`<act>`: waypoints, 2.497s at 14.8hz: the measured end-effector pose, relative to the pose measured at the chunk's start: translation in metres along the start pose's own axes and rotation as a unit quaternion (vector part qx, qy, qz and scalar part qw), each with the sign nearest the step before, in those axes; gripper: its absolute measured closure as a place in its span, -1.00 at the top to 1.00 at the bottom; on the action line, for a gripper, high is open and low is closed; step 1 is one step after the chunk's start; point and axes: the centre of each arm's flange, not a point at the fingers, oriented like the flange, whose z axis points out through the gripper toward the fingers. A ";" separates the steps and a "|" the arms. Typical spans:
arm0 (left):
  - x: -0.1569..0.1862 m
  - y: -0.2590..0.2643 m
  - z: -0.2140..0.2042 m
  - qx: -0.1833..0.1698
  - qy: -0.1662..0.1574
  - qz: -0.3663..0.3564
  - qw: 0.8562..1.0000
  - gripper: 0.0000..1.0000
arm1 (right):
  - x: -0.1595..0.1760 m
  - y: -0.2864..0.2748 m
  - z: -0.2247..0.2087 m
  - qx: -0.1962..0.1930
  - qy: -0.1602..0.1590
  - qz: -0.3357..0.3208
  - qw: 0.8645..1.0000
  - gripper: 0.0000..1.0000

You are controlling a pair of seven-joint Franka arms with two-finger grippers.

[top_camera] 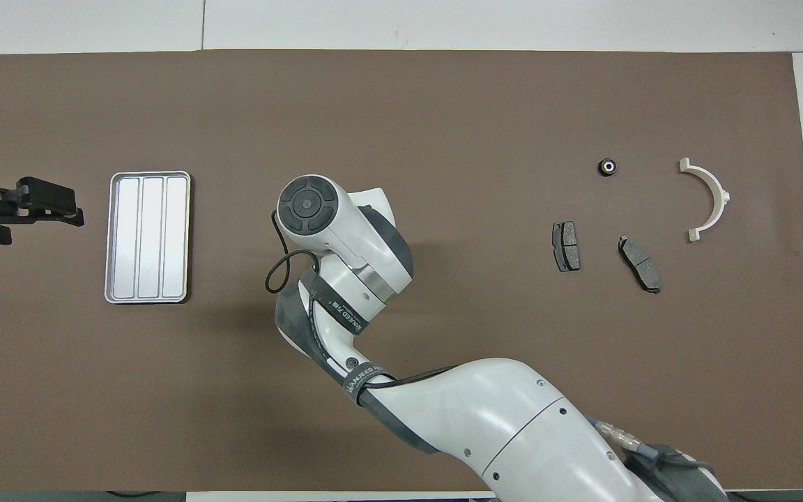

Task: Place bearing gear from tray to pile

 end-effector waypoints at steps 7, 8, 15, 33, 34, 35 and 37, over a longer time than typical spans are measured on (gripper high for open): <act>-0.001 0.001 -0.007 0.000 0.001 0.001 1.000 1.00 | 0.002 -0.002 -0.004 0.010 0.005 0.001 1.000 -0.46; -0.001 0.001 -0.007 0.000 0.001 0.001 1.000 1.00 | 0.002 -0.002 -0.004 0.010 0.005 0.001 1.000 -0.53; -0.001 0.001 -0.007 0.000 0.001 0.001 1.000 1.00 | 0.015 0.007 -0.006 -0.014 0.016 -0.002 1.000 -0.53; -0.002 0.006 -0.004 0.001 -0.002 0.006 1.000 1.00 | 0.284 0.282 -0.042 -0.015 0.016 -0.259 0.966 -0.53; -0.002 0.006 -0.004 0.001 -0.002 0.006 1.000 1.00 | 0.285 0.288 -0.030 -0.012 0.022 -0.263 0.965 -0.53; -0.002 0.006 -0.004 0.001 -0.002 0.006 1.000 1.00 | 0.286 0.293 -0.021 -0.010 0.025 -0.263 0.964 -0.53; -0.002 0.006 -0.004 0.001 -0.002 0.006 1.000 1.00 | 0.283 0.296 -0.013 -0.010 0.023 -0.263 0.964 -0.53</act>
